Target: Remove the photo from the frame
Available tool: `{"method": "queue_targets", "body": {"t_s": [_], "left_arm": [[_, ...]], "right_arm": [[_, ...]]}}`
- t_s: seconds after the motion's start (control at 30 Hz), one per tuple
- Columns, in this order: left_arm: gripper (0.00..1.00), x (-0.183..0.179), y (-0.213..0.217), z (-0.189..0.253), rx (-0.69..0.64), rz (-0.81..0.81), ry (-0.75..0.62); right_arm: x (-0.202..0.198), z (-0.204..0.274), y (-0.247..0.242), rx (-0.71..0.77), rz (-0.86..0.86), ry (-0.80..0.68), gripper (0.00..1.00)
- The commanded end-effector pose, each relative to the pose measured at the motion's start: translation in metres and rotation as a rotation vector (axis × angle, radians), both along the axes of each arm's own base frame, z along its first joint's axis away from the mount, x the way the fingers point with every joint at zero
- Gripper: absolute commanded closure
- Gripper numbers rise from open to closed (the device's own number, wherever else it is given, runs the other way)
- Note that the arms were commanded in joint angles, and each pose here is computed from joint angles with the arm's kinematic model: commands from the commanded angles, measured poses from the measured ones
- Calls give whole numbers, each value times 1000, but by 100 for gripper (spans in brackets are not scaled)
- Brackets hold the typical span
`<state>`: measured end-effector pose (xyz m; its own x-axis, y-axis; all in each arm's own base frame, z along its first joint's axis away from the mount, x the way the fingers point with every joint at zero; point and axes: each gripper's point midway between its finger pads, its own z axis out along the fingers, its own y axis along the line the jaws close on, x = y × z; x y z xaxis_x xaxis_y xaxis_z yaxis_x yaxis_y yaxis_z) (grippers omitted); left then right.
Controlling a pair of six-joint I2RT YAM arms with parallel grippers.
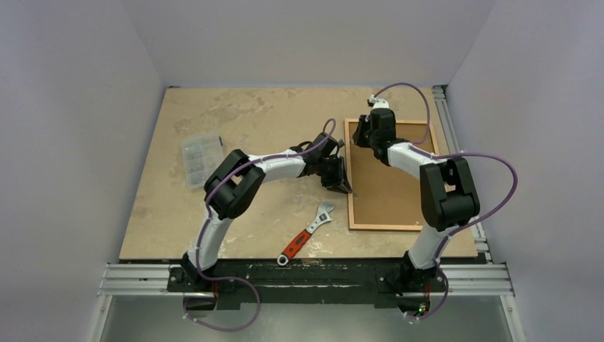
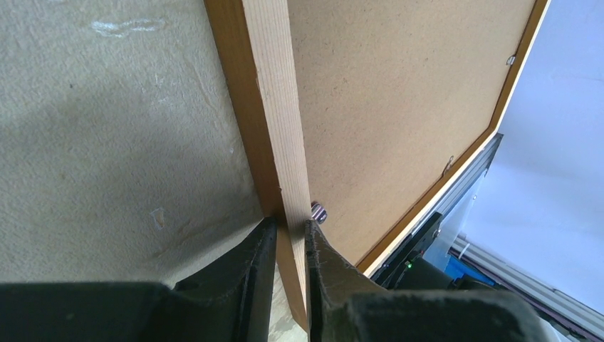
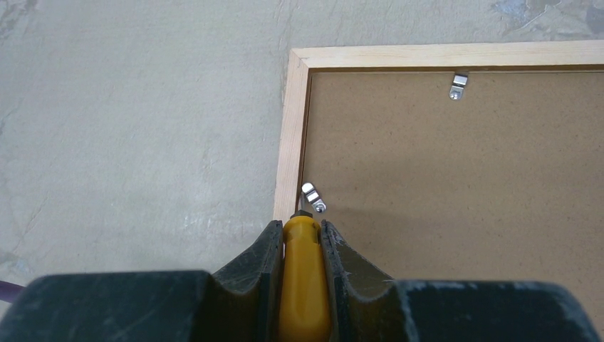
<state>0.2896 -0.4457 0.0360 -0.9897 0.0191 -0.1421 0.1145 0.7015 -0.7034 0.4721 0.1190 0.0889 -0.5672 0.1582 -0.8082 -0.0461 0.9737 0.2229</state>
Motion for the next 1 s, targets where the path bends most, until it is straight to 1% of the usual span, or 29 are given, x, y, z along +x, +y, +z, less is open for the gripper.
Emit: {"method": "queue_targets", "body": {"t_s": [0.0, 0.27, 0.33, 0.43, 0.53, 0.6, 0.63, 0.73, 0.83, 0.97], "left_arm": [[82, -8, 8, -23, 68, -1, 43], [82, -8, 8, -23, 69, -3, 44], [82, -8, 9, -23, 71, -1, 43], [82, -8, 8, -23, 66, -2, 43], [79, -7, 6, -19, 53, -12, 31], [75, -6, 4, -14, 40, -23, 17], [73, -6, 3, -13, 35, -26, 12], [69, -4, 2, -10, 38, -31, 0], [66, -5, 4, -9, 64, -29, -16], [59, -14, 4, -5, 124, -44, -69]], "right_arm": [[11, 12, -23, -111, -78, -36, 100], [11, 13, -29, -152, -117, -31, 100], [10, 16, -23, -128, -91, -42, 100], [9, 33, -5, -45, -10, -106, 100], [5, 52, 0, -9, 5, -140, 100], [4, 63, -4, -8, -22, -136, 100], [2, 65, -9, -3, -63, -116, 100], [-12, 67, -20, -22, -117, -66, 100], [-39, 62, -16, -5, -113, 1, 100], [-78, 54, -23, -20, -148, 74, 100]]}}
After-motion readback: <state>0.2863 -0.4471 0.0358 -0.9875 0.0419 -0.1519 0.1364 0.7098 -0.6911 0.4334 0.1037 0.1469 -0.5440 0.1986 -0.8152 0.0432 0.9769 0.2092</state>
